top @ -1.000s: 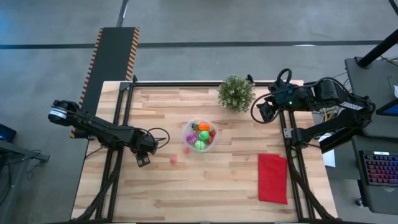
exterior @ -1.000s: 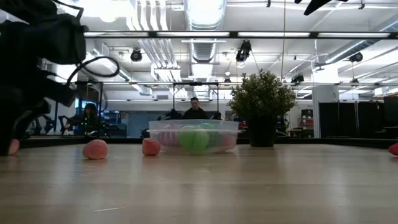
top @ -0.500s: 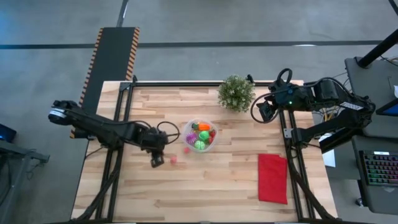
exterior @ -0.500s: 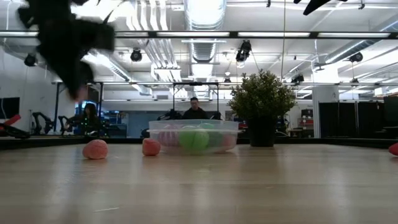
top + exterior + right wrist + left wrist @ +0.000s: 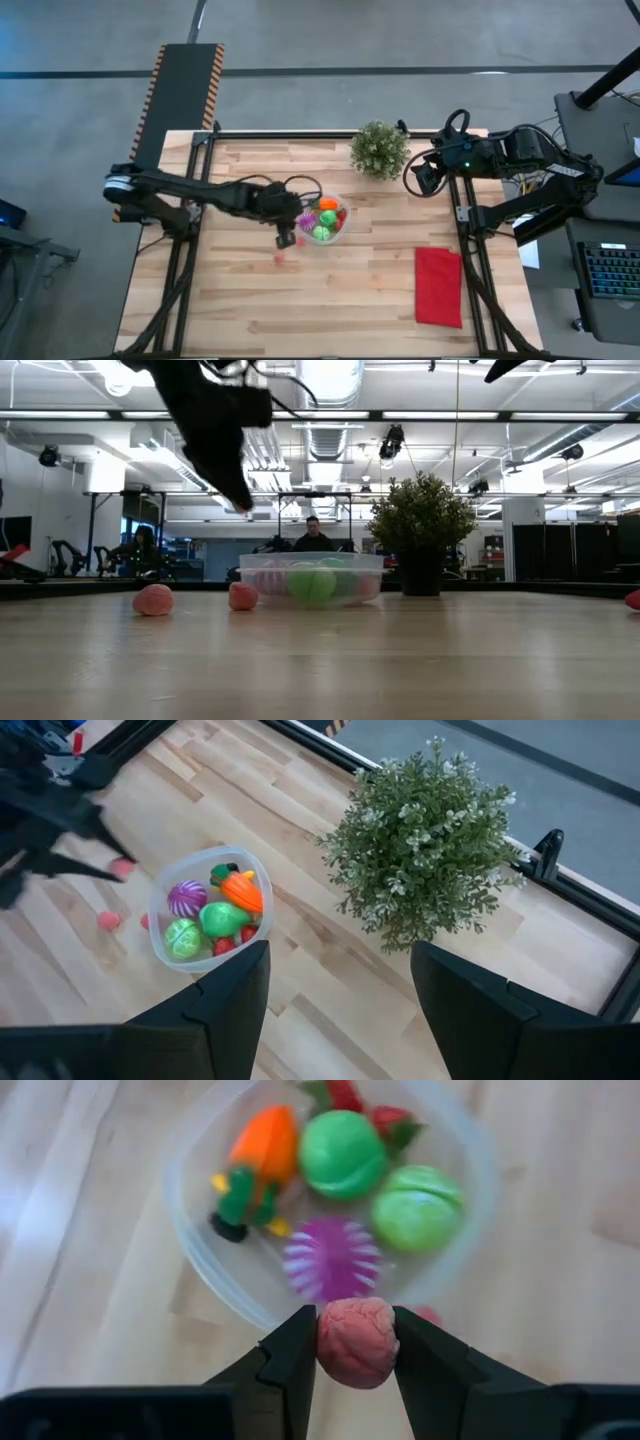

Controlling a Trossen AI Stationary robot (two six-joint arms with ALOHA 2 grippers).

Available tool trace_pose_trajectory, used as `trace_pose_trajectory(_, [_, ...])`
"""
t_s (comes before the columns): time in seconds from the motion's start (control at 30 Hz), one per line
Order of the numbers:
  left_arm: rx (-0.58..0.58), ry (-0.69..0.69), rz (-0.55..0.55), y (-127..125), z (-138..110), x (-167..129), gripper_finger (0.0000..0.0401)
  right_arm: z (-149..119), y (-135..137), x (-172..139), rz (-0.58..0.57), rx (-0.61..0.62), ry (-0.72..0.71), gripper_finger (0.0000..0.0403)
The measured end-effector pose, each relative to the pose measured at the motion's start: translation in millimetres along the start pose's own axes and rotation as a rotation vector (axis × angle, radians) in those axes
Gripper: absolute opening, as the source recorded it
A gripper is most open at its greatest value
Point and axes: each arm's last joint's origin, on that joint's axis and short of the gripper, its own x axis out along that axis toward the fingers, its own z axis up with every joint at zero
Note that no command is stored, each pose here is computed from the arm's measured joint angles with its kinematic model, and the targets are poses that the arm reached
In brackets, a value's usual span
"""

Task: Pick and placing Produce into tupperware
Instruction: Put the left pink peach into the transparent bin

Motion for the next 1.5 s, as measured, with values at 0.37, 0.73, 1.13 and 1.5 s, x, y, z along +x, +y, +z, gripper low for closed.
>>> trace_pose_trajectory(0.37, [-0.053, 0.042, 0.044, 38.7, 32.0, 49.3, 0.0105, 0.0, 0.0, 0.0, 0.0, 0.0, 0.001, 0.0235])
trace_pose_trajectory(0.73, [-0.063, 0.1, -0.007, 36.4, 33.3, 66.6, 0.0191, -0.2, -0.1, 0.0, -0.001, -0.002, 0.002, 0.0235])
trace_pose_trajectory(1.13, [-0.362, 0.16, -0.074, 21.1, 28.9, 7.6, 0.0244, -0.2, -0.2, 0.0, -0.002, -0.001, 0.002, 0.0235])
trace_pose_trajectory(1.5, [-0.37, 0.458, -0.091, -28.8, -18.3, 4.4, 0.0244, -1.3, -0.2, 2.1, -0.013, -0.014, 0.004, 0.0235])
